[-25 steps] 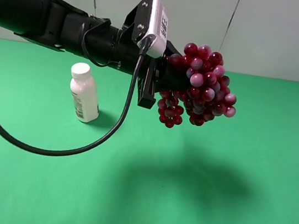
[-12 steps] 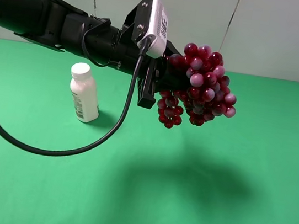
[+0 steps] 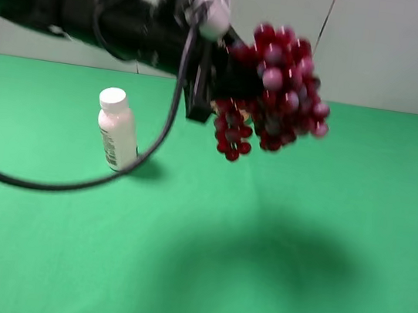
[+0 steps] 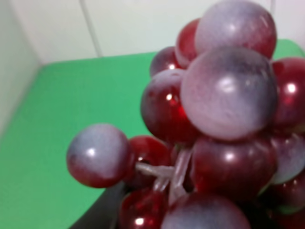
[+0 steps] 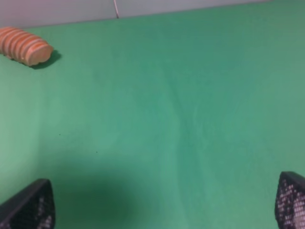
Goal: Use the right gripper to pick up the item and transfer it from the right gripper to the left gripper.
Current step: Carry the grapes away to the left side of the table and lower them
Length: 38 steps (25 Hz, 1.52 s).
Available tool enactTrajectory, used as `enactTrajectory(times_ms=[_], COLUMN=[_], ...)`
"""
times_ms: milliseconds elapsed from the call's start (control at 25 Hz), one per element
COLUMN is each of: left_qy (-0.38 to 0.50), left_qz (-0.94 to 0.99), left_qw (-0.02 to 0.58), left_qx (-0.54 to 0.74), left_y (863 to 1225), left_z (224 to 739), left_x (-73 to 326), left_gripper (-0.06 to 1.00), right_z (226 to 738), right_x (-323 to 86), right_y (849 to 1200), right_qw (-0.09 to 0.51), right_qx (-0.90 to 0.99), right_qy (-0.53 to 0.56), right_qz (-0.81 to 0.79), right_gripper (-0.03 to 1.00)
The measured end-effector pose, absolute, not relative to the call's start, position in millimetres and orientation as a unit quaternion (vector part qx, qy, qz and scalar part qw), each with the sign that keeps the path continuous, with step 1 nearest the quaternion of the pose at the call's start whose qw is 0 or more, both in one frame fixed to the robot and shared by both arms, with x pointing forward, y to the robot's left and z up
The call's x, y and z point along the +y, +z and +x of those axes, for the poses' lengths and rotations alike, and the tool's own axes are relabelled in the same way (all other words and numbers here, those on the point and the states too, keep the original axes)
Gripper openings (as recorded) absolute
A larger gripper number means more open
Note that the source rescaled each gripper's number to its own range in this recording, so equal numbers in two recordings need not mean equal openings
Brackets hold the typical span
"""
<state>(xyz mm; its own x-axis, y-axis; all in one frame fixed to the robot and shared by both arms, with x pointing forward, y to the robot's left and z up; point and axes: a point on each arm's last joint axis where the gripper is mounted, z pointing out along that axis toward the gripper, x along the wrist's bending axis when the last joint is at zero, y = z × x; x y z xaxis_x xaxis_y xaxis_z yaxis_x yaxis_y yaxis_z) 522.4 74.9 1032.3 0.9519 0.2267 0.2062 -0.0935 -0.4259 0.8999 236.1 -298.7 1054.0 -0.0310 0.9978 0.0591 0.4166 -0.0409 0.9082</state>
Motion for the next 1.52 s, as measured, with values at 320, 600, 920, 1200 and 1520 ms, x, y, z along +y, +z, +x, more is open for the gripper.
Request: enactTrajectory(times_ms=[320,600,920,1200,1520], left_qy=[0.224,0.264,0.298,0.317,0.311], left_qz=[0.830,0.793,0.752,0.722,0.722], left_qw=[0.468,0.401,0.372,0.352,0.322], left_qx=[0.205,0.375,0.455,0.504,0.528], left_y=[1069,1066,1066,1046,1016], left_z=[543,564,574,571,558], left_x=[149,209,250,269,274], left_gripper=[0.00,0.00,0.00,0.00,0.00], right_z=[236,236,236,236,236], right_x=[-299,-299,-299,-299,-299], right_y=[1054,1054,1054,1054,1054], right_qw=[0.358,0.358,0.358,0.358,0.358], right_qx=[0.593,0.593,0.593,0.593,0.593], right_qy=[0.405,0.405,0.405,0.405,0.405], right_qz=[0.597,0.597,0.597,0.597,0.597], right_gripper=[1.00,1.00,1.00,1.00,1.00])
